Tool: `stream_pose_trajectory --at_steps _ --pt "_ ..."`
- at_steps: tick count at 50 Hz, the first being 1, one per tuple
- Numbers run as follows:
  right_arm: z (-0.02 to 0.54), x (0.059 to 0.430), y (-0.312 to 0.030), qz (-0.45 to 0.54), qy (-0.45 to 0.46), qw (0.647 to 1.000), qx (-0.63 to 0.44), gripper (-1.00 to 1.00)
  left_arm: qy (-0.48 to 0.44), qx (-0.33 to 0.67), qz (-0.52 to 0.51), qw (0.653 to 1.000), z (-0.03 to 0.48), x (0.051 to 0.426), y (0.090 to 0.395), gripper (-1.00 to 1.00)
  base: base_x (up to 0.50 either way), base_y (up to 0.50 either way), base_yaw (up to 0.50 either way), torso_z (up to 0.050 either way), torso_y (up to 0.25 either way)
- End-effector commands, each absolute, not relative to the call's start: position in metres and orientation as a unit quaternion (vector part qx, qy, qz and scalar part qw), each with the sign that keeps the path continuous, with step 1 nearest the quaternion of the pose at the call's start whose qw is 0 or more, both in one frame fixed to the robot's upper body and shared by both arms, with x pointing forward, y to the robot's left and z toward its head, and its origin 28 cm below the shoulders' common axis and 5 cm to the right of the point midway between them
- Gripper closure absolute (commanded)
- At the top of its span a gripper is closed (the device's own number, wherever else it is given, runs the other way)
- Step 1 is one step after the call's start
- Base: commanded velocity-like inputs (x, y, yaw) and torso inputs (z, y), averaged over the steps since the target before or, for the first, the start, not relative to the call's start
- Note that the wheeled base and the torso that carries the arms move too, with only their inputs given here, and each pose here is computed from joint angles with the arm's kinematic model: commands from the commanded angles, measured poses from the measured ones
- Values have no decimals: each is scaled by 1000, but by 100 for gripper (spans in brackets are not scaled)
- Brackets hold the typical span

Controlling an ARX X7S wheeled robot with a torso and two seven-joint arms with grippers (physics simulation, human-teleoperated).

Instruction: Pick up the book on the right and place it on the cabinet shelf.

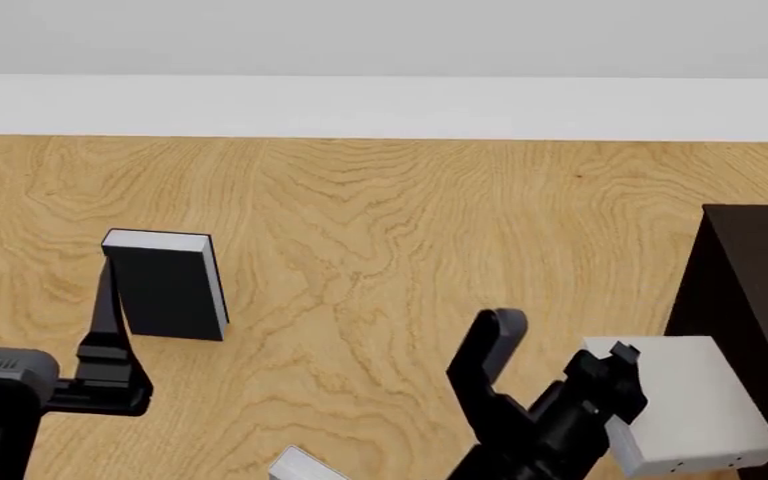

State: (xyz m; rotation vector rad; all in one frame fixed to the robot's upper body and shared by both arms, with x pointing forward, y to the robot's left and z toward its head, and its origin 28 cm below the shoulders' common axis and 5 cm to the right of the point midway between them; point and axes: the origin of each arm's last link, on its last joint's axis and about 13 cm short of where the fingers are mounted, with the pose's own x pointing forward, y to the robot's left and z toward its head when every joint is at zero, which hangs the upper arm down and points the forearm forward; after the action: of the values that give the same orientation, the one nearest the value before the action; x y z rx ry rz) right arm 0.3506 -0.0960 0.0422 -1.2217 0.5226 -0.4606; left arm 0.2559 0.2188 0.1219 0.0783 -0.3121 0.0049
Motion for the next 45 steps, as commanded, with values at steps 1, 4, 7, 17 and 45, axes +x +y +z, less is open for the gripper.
stream_pose_trajectory --at_steps 1,4,7,17,45 --pt "44 351 -108 -226 209 722 -620 100 -153 40 0 987 120 257 218 -100 0 0 0 0 0" --pt "42 350 -110 -224 208 718 -626 100 -153 44 0 987 118 259 218 -100 0 0 0 0 0" --pt "42 350 -114 -229 209 712 -630 100 -144 36 -7 989 115 264 217 -100 0 0 0 0 0" --pt "42 349 -120 -237 222 709 -627 100 -130 44 -9 991 102 277 217 -100 0 0 0 0 2" --pt "30 338 -148 -253 258 696 -620 100 -119 64 -4 991 89 288 216 -100 0 0 0 0 1"
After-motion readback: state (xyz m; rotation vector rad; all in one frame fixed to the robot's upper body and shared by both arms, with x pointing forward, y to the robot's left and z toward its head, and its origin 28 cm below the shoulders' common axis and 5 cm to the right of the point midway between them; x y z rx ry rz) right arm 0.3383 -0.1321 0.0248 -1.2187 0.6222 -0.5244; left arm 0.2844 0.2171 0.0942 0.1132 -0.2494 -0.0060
